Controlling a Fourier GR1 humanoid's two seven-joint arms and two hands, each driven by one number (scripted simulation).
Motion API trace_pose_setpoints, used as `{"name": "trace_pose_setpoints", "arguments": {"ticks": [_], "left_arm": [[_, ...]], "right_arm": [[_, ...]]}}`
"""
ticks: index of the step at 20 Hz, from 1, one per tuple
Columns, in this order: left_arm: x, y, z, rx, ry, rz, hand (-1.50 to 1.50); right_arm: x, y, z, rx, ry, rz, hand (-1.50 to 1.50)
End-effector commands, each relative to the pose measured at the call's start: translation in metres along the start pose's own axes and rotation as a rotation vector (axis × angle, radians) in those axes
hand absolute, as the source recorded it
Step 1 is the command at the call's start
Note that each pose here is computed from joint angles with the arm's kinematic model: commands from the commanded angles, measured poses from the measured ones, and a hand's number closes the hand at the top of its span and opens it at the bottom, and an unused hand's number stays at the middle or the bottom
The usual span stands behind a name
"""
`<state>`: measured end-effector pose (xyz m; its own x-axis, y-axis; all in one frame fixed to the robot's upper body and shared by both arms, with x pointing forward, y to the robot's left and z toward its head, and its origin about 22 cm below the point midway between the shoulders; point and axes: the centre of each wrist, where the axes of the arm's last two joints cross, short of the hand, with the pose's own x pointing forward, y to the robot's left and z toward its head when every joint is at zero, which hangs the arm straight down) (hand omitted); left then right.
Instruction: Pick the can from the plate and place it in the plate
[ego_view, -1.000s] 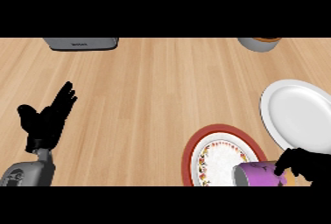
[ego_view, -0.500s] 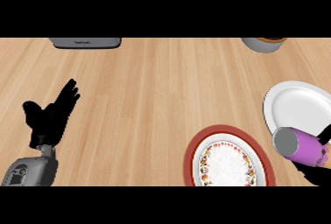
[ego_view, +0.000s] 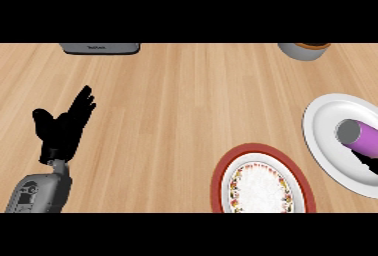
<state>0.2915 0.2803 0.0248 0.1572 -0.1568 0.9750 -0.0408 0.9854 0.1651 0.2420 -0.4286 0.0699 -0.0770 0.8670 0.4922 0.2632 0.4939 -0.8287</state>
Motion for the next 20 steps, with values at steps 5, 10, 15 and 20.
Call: {"name": "trace_pose_setpoints", "arguments": {"ticks": [5, 10, 15, 20], "left_arm": [[-0.008, -0.012, 0.003, -0.023, -0.012, -0.011, 0.0], [-0.011, 0.003, 0.0, -0.008, 0.006, 0.0, 0.0], [-0.015, -0.008, 0.006, -0.004, 0.007, 0.002, 0.0], [-0.009, 0.012, 0.007, 0.035, 0.02, 0.003, 0.0]], "right_arm": [[-0.056, 0.024, -0.01, 0.239, 0.141, -0.1, -1.5], [-0.078, 0.014, -0.021, 0.209, -0.032, -0.118, -1.5], [-0.058, 0.004, -0.045, 0.033, -0.209, -0.303, -1.5], [-0.054, -0.007, -0.035, 0.048, -0.322, -0.562, -1.5]]}}
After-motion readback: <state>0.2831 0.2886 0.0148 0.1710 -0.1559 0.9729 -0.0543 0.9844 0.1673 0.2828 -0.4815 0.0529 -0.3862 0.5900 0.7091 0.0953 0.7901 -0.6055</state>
